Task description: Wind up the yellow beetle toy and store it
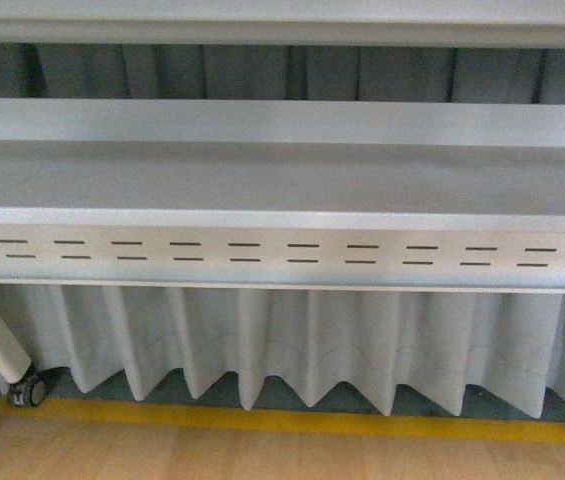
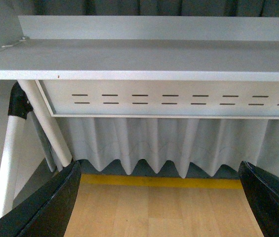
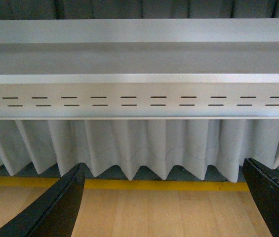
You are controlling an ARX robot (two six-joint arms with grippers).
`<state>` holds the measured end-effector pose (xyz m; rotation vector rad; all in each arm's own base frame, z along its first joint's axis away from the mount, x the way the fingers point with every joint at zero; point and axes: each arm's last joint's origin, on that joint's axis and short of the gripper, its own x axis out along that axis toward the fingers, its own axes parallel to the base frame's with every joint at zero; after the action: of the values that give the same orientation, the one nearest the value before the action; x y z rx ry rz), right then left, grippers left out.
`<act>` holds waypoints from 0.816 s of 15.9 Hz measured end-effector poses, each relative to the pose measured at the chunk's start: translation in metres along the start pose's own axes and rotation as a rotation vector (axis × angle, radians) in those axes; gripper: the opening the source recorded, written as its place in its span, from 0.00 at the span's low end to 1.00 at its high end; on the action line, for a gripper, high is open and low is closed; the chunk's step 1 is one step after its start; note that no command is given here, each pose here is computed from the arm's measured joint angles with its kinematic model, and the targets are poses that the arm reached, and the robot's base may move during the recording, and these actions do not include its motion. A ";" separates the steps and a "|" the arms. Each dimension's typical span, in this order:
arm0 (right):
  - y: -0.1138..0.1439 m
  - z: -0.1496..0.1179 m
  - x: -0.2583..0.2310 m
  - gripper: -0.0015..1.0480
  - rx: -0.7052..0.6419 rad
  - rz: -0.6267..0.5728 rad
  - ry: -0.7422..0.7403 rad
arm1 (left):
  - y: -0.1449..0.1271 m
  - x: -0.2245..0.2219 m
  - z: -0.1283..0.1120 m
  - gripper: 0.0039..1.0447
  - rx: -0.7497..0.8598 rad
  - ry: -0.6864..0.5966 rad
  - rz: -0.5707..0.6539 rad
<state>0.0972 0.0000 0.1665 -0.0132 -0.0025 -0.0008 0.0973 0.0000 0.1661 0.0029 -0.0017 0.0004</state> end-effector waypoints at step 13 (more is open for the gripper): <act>0.000 0.000 0.000 0.94 0.003 0.000 -0.001 | 0.000 0.000 0.000 0.94 0.000 -0.001 0.001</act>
<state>0.0972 0.0000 0.1666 -0.0105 -0.0036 -0.0004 0.0973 0.0000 0.1662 0.0029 -0.0029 0.0011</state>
